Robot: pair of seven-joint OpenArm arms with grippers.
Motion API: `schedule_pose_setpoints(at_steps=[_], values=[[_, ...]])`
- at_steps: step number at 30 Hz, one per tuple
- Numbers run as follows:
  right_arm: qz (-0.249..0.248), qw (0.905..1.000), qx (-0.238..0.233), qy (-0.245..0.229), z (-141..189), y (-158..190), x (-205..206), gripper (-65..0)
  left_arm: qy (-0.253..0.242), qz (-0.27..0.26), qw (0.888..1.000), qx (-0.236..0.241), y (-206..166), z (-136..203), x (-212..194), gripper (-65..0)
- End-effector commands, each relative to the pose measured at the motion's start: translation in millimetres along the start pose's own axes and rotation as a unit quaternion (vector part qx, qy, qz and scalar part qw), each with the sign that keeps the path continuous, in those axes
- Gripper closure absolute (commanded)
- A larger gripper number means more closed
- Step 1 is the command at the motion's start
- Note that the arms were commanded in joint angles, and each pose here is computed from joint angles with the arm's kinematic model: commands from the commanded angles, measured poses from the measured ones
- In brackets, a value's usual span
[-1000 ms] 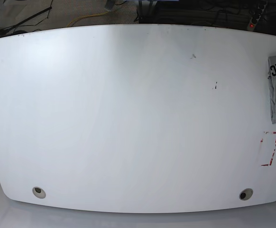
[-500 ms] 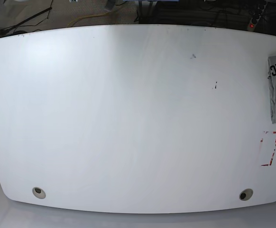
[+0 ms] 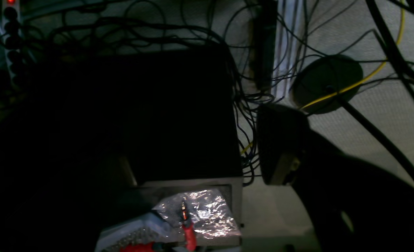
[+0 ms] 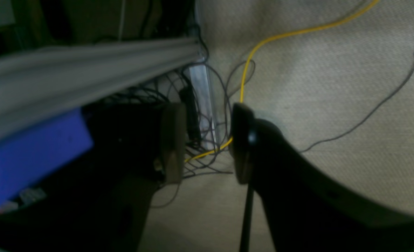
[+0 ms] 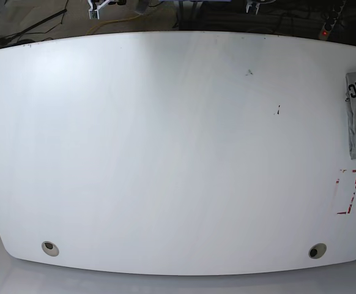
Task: Fold the T-shirt properly
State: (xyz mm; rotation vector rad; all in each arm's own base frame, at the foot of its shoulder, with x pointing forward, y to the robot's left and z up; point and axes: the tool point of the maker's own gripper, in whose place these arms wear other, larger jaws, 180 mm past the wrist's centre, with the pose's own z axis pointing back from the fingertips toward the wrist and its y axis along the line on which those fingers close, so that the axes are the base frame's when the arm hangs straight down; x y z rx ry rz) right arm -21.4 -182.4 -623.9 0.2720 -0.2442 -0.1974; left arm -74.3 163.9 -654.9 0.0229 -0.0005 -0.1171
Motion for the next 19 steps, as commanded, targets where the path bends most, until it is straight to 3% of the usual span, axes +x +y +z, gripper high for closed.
schedule_pose_setpoints(at_steps=[1,9,15,19], values=[[-0.009,0.9999,-0.003,0.006,-3,-5,2,-20.5,0.015,0.004,1.000,-0.007,-9,-4,3,-40.8],[-0.020,0.9998,-0.002,0.006,-14,-1,16,-20.6,0.019,0.038,0.999,-0.006,-7,-8,27,-40.8],[0.039,0.9988,0.005,0.029,-20,8,14,-20.6,0.026,0.059,0.998,-0.001,-2,-8,30,-40.8],[0.056,0.9975,-0.026,0.036,-24,4,11,-20.8,0.024,0.059,0.998,0.000,0,-8,30,-40.8]])
